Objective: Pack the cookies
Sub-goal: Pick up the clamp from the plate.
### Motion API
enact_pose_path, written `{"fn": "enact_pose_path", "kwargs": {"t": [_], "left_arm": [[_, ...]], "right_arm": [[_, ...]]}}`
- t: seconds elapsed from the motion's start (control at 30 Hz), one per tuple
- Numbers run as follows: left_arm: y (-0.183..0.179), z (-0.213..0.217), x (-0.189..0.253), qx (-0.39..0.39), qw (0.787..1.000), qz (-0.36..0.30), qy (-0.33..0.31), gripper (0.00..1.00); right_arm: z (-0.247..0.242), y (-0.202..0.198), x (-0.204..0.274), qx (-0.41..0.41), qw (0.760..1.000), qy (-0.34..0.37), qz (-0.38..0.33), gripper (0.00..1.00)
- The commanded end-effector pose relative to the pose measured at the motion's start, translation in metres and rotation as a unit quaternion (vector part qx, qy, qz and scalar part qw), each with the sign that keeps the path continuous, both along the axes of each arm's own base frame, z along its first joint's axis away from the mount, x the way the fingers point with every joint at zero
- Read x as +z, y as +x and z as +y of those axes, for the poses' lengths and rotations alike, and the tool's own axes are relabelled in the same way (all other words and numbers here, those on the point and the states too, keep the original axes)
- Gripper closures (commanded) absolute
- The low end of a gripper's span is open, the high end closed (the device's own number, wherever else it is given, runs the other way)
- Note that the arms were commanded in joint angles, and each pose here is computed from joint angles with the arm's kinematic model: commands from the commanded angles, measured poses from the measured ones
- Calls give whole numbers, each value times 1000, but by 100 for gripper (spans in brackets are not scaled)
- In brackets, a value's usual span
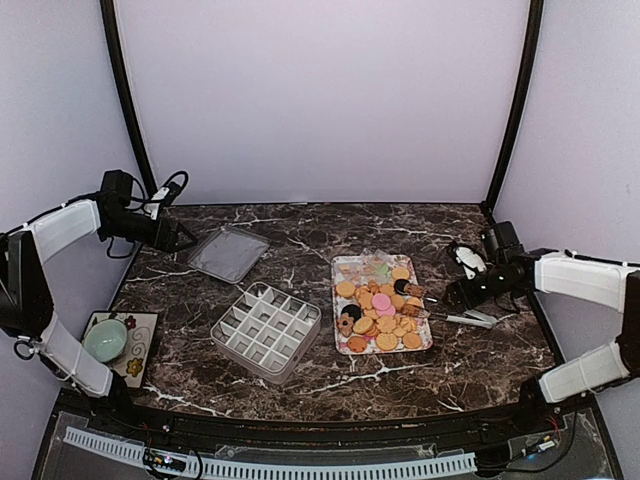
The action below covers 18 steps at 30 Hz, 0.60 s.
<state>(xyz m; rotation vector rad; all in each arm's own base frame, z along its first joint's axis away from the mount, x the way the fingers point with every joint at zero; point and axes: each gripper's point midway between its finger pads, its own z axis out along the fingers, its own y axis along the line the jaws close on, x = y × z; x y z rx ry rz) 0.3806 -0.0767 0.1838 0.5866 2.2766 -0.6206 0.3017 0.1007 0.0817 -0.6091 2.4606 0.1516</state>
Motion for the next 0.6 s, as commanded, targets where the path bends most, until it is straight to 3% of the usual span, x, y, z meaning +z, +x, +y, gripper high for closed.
{"fn": "enact_pose_path", "kwargs": {"t": [0.0,0.43,0.57], "left_arm": [[1,-7,10,-14,1000,4,-24,1],[-5,-15,19,-40,999,-14,-32,1],[-6,-26,23,-59,997,-21,-33,1]], "right_arm": [[12,-3,-12,52,998,-14,34,24],[4,6,-35,58,993,-88,53,37],[11,8,-31,72,992,-98,39,48]]}}
